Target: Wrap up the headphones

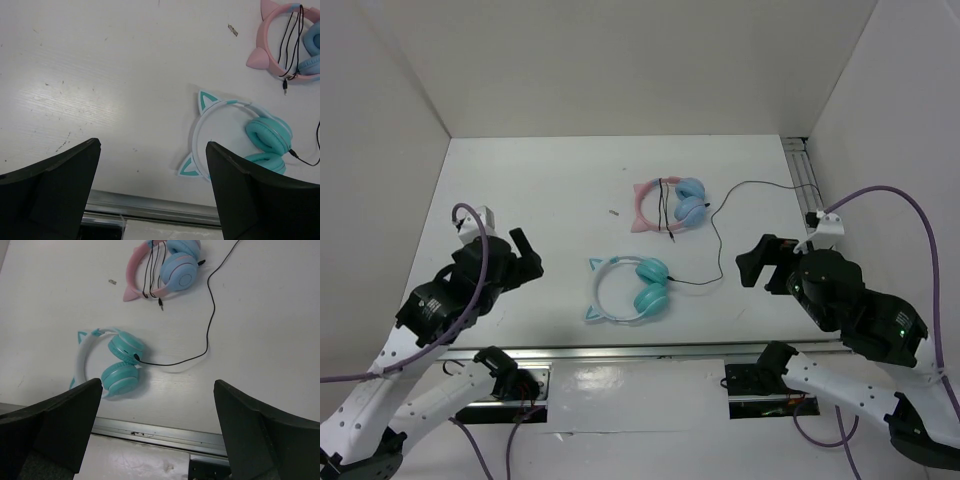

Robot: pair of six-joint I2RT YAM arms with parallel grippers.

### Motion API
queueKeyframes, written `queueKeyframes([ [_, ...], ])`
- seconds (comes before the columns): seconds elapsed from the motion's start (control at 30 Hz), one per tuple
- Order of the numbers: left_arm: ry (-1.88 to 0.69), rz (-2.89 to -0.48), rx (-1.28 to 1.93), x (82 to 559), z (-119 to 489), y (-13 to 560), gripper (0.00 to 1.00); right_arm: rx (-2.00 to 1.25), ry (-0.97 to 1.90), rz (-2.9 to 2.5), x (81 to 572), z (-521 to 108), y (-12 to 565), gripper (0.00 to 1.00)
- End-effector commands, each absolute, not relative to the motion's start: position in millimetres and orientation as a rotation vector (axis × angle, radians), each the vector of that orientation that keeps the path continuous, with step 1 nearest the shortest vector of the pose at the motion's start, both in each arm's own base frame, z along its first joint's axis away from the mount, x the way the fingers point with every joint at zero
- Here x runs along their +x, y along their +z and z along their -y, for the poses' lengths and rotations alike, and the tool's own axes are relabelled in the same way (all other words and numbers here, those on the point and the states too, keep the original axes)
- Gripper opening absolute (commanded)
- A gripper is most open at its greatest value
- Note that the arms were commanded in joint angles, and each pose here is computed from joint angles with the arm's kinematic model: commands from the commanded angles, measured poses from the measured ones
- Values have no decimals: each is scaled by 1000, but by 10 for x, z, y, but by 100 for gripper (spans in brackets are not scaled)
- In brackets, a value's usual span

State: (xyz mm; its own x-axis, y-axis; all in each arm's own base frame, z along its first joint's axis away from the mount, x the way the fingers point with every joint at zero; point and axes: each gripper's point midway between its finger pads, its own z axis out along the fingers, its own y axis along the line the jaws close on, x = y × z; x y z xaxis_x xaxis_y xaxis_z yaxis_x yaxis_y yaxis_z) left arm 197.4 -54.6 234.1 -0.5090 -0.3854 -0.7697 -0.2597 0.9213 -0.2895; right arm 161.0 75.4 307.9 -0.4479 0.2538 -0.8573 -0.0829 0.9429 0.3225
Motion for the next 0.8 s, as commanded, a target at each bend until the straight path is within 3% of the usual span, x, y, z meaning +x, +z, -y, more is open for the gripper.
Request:
queueKeyframes([
  [0.0,-228,-2086,-428,2013,588,2464,100,127,370,-1981,1638,-733,3180,100],
  [0.43,-411,-2125,-335,2216,912,2393,100,86,477,-1949,1720,-1019,3033,100],
  [0.6,-577,-2258,-387,2471,1370,1703,100,-40,576,-2013,1788,-1478,2636,100],
  [0.77,-383,-2473,-343,2716,1533,796,100,-127,695,-2023,1811,-1837,2563,100],
])
